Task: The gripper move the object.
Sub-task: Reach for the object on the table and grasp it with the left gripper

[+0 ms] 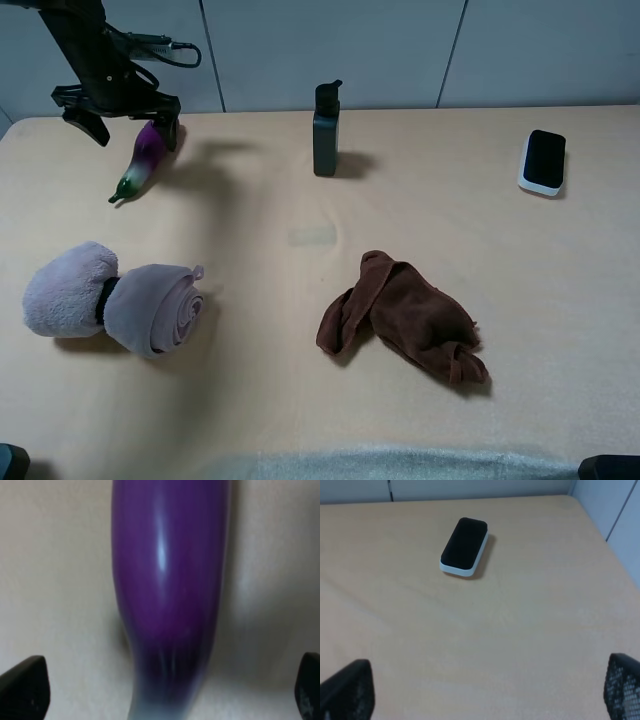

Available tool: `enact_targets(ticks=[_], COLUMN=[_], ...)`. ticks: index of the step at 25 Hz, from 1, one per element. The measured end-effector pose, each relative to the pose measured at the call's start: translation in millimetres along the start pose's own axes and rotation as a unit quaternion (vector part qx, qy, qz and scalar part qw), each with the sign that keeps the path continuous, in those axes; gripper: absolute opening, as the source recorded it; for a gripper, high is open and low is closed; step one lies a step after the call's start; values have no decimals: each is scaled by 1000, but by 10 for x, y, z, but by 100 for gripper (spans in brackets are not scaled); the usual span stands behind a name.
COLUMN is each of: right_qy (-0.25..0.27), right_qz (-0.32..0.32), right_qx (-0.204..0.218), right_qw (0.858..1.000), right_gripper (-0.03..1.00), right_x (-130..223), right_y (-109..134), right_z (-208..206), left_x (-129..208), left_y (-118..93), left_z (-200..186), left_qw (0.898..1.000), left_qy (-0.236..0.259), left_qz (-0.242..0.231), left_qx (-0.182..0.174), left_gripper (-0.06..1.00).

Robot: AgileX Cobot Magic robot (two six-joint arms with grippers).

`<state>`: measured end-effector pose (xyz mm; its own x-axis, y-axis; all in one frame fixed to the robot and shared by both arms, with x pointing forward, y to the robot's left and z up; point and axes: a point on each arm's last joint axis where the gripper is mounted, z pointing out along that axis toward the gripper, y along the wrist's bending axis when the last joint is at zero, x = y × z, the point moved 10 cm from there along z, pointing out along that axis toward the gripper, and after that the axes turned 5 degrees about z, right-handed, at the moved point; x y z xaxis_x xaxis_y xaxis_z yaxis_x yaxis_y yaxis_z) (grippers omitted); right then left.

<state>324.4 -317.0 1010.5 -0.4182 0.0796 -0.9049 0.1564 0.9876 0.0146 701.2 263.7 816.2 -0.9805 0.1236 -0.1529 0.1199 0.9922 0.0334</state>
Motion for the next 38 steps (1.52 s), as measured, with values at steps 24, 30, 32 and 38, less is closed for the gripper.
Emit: enact_targets(ticks=[24, 30, 32, 38], right_qy=[0, 0, 0, 0], right_qz=[0, 0, 0, 0], right_qx=[0, 0, 0, 0], right_qw=[1000, 1000, 1000, 1000], right_gripper=[69, 69, 69, 69], right_x=[0, 0, 0, 0], right_y=[0, 0, 0, 0], right_z=[0, 0, 0, 0], left_x=[-9, -11, -15, -15], left_y=[-12, -12, -17, -17], left_z=[468, 468, 468, 468], left_qw=[1000, 1000, 1000, 1000], left_qy=[2, 2, 0, 0], left_qz=[2, 2, 3, 2], left_qx=[0, 0, 0, 0], left_gripper=[83, 79, 76, 61])
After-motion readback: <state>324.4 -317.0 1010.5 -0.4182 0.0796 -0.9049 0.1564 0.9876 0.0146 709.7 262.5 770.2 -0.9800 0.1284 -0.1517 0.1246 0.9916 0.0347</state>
